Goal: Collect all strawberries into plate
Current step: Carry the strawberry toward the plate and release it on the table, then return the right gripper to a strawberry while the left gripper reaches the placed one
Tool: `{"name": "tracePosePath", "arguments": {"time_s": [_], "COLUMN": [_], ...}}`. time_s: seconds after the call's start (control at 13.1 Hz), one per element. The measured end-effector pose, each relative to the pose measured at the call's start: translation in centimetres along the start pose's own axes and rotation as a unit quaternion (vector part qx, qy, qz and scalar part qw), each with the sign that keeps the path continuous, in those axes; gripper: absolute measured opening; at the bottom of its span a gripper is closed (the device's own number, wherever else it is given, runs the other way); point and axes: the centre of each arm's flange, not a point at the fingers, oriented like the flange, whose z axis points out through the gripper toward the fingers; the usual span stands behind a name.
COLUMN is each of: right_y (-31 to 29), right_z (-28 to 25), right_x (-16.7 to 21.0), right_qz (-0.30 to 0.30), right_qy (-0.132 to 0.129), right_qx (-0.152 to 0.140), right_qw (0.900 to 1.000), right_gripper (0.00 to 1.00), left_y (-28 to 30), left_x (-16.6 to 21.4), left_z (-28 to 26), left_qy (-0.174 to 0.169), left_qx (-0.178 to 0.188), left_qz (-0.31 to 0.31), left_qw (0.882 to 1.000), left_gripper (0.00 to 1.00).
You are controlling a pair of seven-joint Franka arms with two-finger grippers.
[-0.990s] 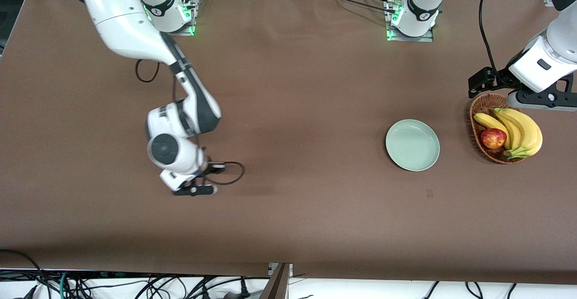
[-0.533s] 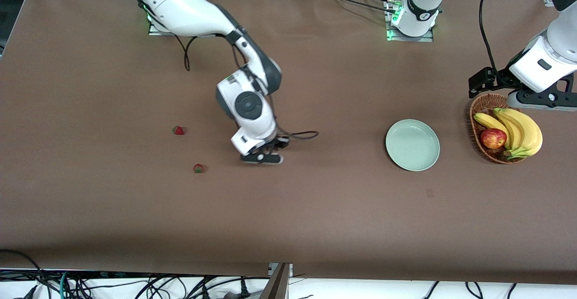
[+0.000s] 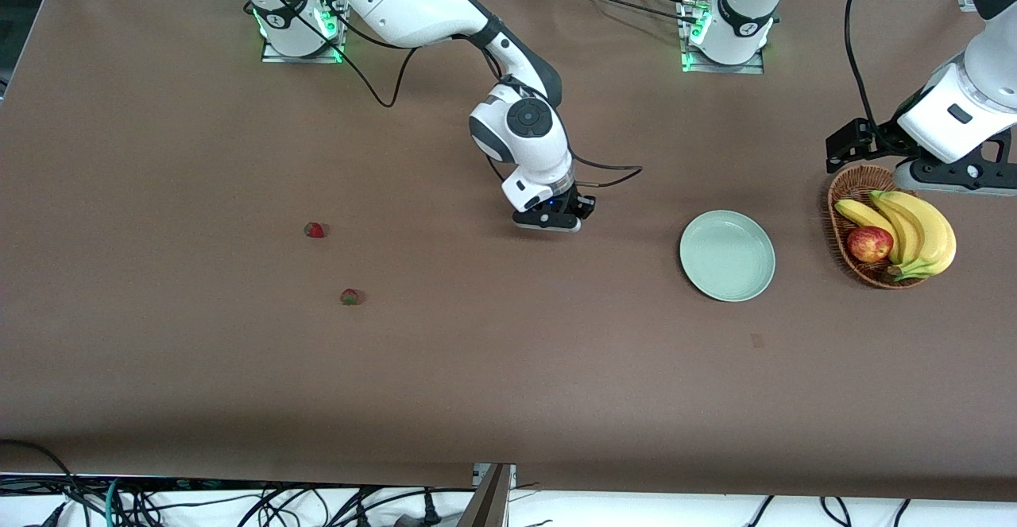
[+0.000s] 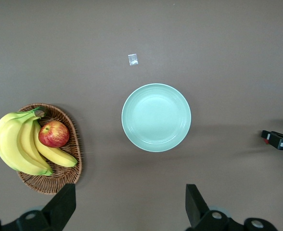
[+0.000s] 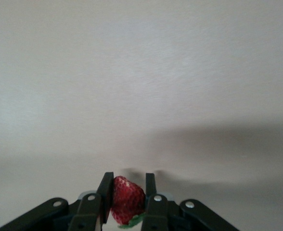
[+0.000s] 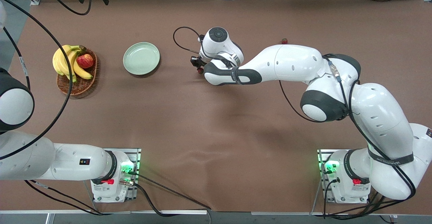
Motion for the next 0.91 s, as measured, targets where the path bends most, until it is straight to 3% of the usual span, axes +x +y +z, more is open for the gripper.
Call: {"name": "tracePosePath", "arguments": {"time_s": [0.08,0.38,0.53,0.76,0.91], "right_y": [-0.3,-0.7,1.5,8.4,13.2], "right_z": [0.0,-1.3,-2.2,-4.3,-5.8], "right_x": [0.3,2.6,7.0,17.0,21.8], "right_qz": [0.004,0.011,-0.01,-0.058,-0.102], "right_qy": [0.004,0.019,0.022,0.014,-0.015], "right_qx": [0.007,0.016,-0.01,-0.055,-0.091], "right_qw": [1.0,1.0,1.0,0.997,0.99], "right_gripper": [0.37,0.82,1.0,1.0,1.0], "left_y": [0.0,0.0,0.0,0.4,1.3], "left_x": [0.0,0.0,0.0,-0.2,-0.2], "left_z": [0.0,0.0,0.1,1.4,4.2], "left_qy": [0.0,0.0,-0.001,-0.031,-0.079], "left_qx": [0.0,0.0,0.0,-0.011,-0.022], "left_qz": [0.0,0.0,0.0,0.001,0.006], "left_qw": [1.0,1.0,1.0,0.999,0.997], "left_gripper": [1.0,1.0,1.0,1.0,1.0]}}
